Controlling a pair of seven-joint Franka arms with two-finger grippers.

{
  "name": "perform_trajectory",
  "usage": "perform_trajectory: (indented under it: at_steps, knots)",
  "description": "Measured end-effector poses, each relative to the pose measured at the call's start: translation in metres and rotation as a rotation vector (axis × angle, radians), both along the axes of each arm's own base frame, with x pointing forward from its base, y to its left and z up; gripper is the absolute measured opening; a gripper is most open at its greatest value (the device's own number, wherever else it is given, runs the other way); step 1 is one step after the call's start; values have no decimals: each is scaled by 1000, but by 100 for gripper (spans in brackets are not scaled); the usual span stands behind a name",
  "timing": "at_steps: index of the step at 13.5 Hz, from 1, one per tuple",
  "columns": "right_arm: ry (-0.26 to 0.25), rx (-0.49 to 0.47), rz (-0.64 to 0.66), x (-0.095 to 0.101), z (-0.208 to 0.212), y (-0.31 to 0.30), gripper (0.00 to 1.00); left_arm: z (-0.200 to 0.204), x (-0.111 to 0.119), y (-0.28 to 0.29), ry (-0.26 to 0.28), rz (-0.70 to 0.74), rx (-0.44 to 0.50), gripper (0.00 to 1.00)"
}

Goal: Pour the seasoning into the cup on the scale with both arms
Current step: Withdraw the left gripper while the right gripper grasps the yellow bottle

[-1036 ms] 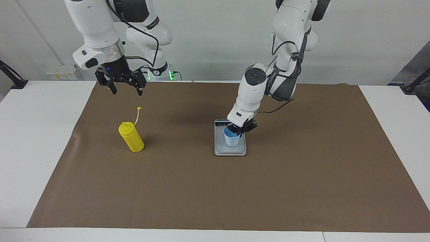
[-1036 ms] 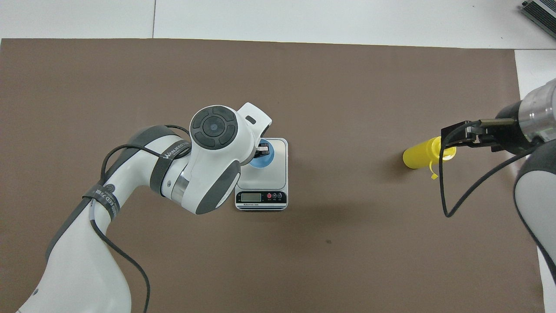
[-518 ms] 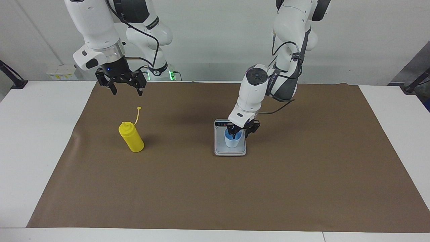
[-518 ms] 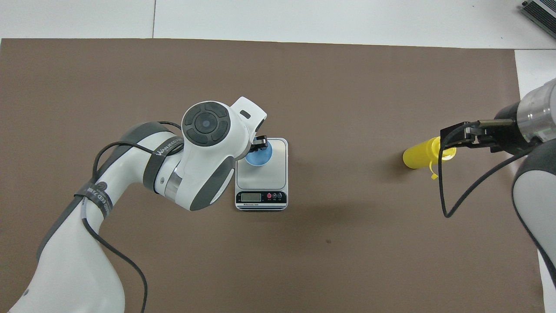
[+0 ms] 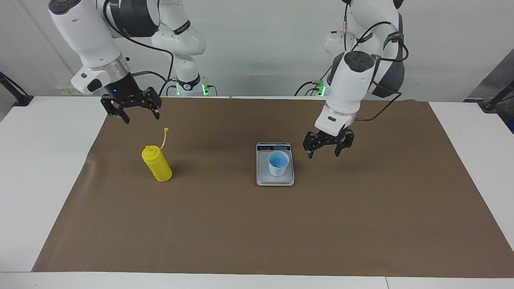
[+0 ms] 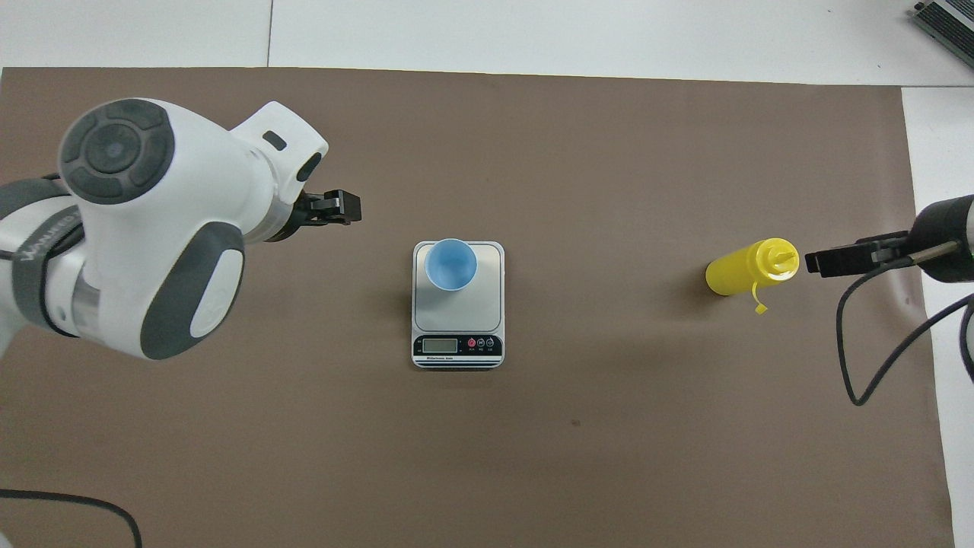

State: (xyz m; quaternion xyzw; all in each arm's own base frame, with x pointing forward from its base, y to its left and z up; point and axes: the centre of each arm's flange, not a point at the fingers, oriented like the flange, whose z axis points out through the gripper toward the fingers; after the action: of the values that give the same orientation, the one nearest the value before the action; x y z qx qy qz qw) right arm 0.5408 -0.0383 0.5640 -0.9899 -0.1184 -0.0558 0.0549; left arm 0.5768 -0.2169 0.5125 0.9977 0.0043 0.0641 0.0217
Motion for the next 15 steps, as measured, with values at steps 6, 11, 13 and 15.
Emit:
perform_trajectory:
  at_steps: [6, 11, 13, 15]
  knots:
    - [-145, 111, 217, -30, -69, -65, 100, 22, 10, 99, 23, -100, 31, 100]
    - [-310, 299, 380, -44, -146, -125, 100, 24, 8, 152, 75, -152, 37, 100]
    - [-360, 341, 419, -45, -183, -142, 100, 35, -1, 157, 93, -158, 38, 100]
    - [-412, 390, 427, -47, -210, -140, 100, 53, -14, 156, 109, -162, 40, 100]
